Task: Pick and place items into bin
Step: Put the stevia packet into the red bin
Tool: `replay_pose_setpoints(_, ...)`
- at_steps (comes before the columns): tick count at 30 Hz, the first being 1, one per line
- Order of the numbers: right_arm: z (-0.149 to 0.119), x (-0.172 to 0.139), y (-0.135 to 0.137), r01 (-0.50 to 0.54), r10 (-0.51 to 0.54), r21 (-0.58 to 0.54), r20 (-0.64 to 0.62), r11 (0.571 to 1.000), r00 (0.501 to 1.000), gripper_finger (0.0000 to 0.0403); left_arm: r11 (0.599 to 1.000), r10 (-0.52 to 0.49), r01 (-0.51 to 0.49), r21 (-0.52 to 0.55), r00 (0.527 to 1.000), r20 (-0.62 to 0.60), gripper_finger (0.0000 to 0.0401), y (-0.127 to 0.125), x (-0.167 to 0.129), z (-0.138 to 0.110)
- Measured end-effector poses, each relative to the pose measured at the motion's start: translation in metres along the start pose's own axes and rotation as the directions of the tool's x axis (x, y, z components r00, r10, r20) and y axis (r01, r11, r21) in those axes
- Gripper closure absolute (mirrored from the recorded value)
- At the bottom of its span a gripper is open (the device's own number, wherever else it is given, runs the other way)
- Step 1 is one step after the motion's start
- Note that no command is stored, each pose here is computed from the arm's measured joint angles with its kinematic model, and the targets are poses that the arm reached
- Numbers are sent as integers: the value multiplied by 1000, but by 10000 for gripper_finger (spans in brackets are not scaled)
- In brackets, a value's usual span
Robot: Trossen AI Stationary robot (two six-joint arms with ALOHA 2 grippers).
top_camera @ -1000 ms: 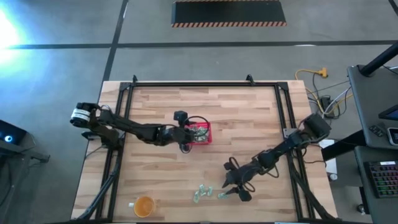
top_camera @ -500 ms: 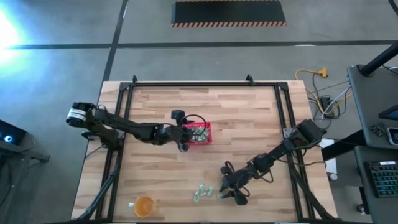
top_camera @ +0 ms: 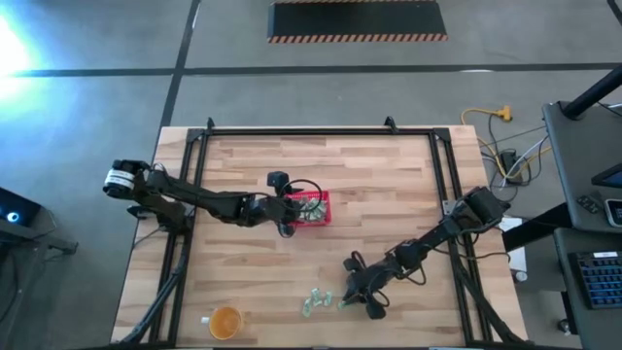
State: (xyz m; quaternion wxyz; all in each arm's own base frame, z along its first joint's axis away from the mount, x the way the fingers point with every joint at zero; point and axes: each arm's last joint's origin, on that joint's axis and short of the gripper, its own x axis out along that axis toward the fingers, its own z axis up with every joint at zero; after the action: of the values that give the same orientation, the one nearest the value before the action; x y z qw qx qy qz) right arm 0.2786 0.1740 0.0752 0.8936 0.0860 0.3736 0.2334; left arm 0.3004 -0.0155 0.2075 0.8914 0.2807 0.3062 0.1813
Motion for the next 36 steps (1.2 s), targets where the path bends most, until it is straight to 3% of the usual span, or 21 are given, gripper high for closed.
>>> replay_pose_setpoints(4, 2, -2, 1, -1, 1, -27, 5, 1000, 1000, 387, 1000, 0, 0, 0, 1000, 0, 206, 0, 0, 0)
replay_pose_setpoints(11, 8, -13, 5, 4, -4, -85, -3, 996, 1000, 394, 1000, 0, 0, -1, 1000, 2, 206, 0, 0, 0)
replay_pose_setpoints(15, 17, -25, 6, 122, -117, -162, 35, 979, 992, 394, 1000, -1, 1, -2, 1000, 9, 206, 0, -2, 2)
replay_pose_setpoints(17, 23, -32, 4, 238, -228, -203, 69, 950, 971, 394, 1000, 0, 1, -7, 1000, 23, 206, 1, -5, 4)
replay_pose_setpoints(19, 29, -40, 2, 376, -357, -249, 121, 893, 926, 394, 1000, -5, 6, -4, 1000, 29, 206, 2, -10, 5)
replay_pose_setpoints(22, 40, -52, -1, 570, -524, -293, 225, 768, 822, 394, 1000, -17, 17, 8, 999, 29, 206, 3, -18, 7)
replay_pose_setpoints(25, 49, -61, -10, 684, -625, -316, 278, 657, 729, 394, 999, -33, 33, 2, 999, 31, 206, 5, -28, 7)
replay_pose_setpoints(32, 69, -77, -58, 792, -735, -209, 297, 574, 610, 394, 997, -48, 51, -58, 997, 54, 206, 13, -48, 9)
replay_pose_setpoints(36, 75, -84, -91, 801, -751, -150, 281, 580, 597, 394, 995, -69, 72, -72, 997, 43, 206, 15, -58, 7)
